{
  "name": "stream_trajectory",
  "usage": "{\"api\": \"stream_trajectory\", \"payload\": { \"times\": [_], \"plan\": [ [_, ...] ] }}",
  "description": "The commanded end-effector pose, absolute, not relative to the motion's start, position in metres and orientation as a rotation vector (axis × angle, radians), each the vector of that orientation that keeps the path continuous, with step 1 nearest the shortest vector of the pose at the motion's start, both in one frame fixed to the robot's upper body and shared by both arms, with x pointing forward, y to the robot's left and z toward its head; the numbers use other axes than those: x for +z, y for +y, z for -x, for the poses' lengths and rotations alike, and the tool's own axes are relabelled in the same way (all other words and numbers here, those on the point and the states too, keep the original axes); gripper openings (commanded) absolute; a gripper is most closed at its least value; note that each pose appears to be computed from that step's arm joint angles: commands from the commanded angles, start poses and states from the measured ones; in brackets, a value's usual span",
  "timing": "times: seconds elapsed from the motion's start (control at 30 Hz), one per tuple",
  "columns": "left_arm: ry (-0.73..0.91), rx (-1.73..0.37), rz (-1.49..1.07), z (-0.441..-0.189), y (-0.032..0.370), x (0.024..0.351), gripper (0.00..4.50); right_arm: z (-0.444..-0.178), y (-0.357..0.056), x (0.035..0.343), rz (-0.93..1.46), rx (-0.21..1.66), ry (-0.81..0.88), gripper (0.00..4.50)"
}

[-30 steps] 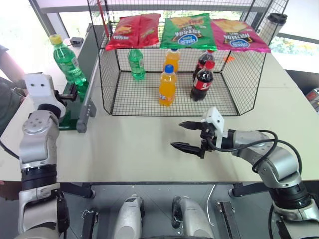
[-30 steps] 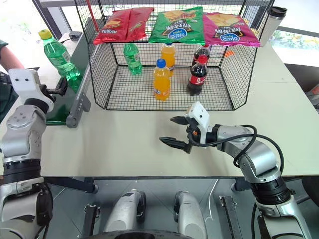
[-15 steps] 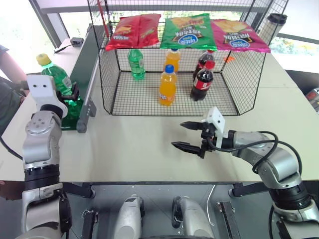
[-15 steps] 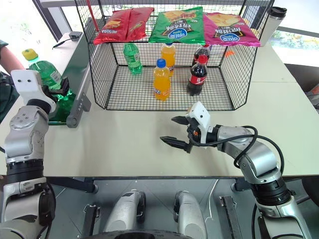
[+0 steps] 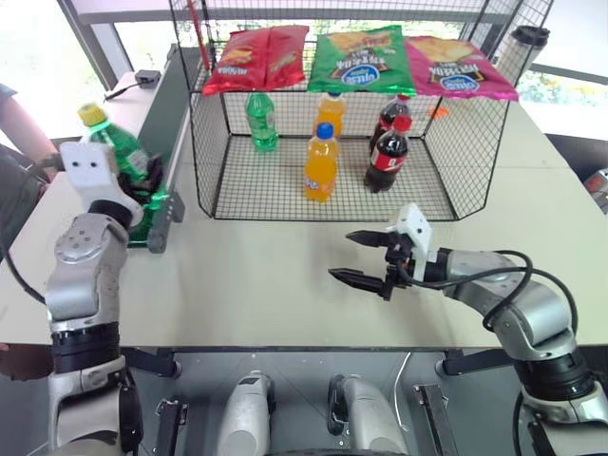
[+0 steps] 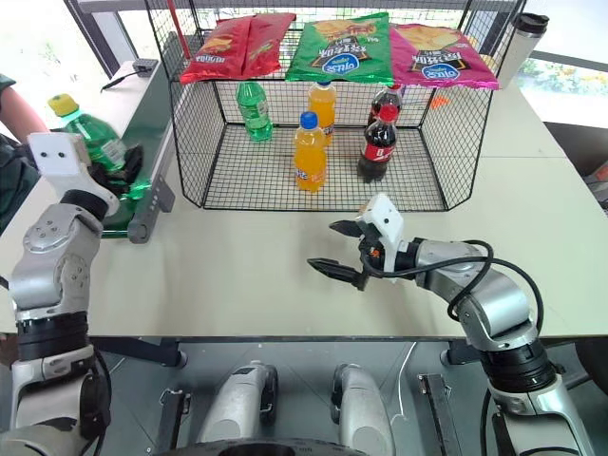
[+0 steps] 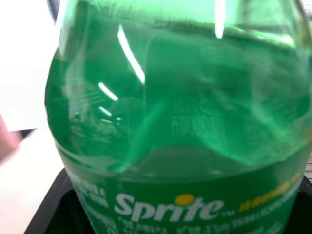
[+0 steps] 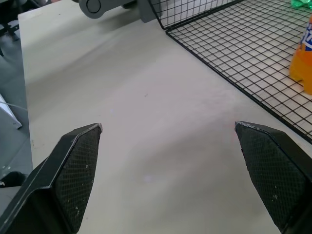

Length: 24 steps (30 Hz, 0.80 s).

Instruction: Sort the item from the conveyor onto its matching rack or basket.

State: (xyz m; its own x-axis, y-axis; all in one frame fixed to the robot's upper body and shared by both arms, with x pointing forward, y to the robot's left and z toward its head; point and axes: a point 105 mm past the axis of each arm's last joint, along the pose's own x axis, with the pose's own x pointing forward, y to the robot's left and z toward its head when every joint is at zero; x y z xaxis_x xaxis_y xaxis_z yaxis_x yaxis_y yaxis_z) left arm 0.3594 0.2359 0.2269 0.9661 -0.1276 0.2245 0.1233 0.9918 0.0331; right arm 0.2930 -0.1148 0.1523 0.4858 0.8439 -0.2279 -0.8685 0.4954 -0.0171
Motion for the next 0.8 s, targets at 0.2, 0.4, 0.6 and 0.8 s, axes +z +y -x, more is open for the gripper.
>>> {"api": "stream_trajectory", "payload": {
  "times": [0.2, 0.4, 0.6, 0.8],
  "plan": [
    [-0.224, -0.579, 0.077, -0.358, 0.112, 0.246, 2.92, -0.287, -0.145, 0.196, 0.117, 0.982, 0.116, 4.5],
    [-0.153, -0.501, -0.002, -0.415, 0.082, 0.217, 2.92, -0.277, -0.14, 0.201, 0.123, 0.957, 0.099, 4.5],
    [-0.21, -0.342, -0.087, -0.455, 0.075, 0.208, 2.92, -0.271, -0.141, 0.192, 0.119, 0.903, 0.111, 4.5],
    [-0.208, -0.205, -0.17, -0.469, 0.087, 0.197, 2.92, -0.269, -0.144, 0.191, 0.108, 0.87, 0.103, 4.5]
  ]
}}
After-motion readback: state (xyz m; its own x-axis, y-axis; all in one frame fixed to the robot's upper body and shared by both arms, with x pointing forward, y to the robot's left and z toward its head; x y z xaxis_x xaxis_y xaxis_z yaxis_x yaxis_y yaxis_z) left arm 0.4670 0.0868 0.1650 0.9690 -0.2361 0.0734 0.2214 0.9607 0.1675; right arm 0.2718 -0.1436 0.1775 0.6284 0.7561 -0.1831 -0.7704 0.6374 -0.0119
